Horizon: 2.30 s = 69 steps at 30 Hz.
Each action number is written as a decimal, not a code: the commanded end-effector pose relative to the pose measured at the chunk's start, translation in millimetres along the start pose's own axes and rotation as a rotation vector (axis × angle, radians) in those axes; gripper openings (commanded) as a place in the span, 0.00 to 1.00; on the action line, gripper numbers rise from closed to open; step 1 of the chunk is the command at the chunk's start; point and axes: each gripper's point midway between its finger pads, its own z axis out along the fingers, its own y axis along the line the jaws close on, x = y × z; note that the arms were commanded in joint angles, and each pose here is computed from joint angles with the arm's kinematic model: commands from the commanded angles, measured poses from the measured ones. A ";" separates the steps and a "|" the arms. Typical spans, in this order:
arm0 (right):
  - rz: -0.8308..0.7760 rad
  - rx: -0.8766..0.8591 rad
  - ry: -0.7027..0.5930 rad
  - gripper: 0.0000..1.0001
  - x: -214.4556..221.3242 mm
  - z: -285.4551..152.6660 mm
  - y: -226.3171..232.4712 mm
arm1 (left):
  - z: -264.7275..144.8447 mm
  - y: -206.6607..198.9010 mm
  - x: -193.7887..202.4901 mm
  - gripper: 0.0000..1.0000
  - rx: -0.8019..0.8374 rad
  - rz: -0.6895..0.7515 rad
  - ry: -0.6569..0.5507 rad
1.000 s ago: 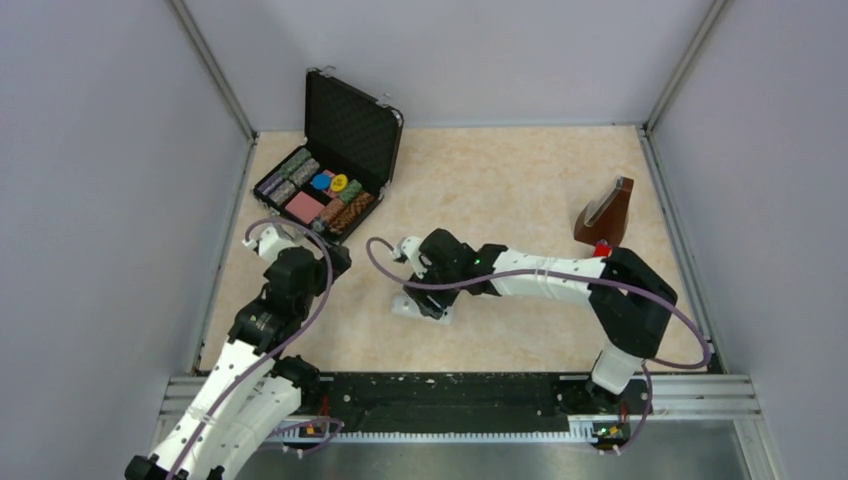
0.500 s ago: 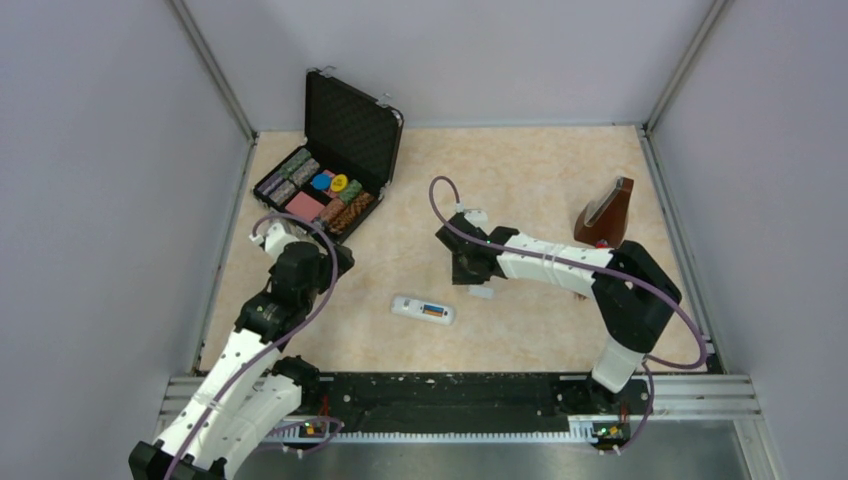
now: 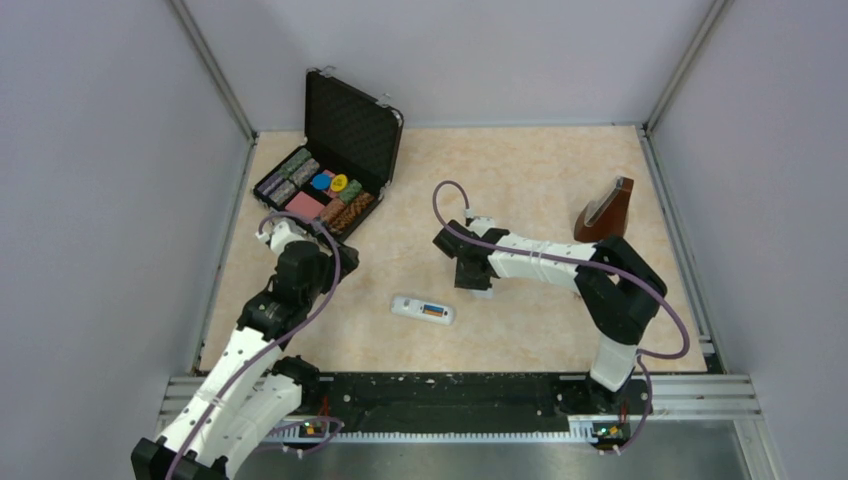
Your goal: Load the batteries into the remote control
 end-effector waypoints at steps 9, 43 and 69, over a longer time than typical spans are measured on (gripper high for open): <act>0.034 0.022 -0.015 0.15 -1.3 14.9 7.0 | 1.9 -1.6 -3.1 0.92 0.027 -0.009 -0.013; -0.120 -1.373 -0.376 0.00 -124.0 -385.4 81.2 | -115.8 -193.6 -30.0 0.91 1.104 -0.110 0.141; -0.047 -2.133 -0.545 0.00 -164.6 -585.6 78.0 | -254.3 -335.0 -155.6 0.91 1.572 -0.518 0.334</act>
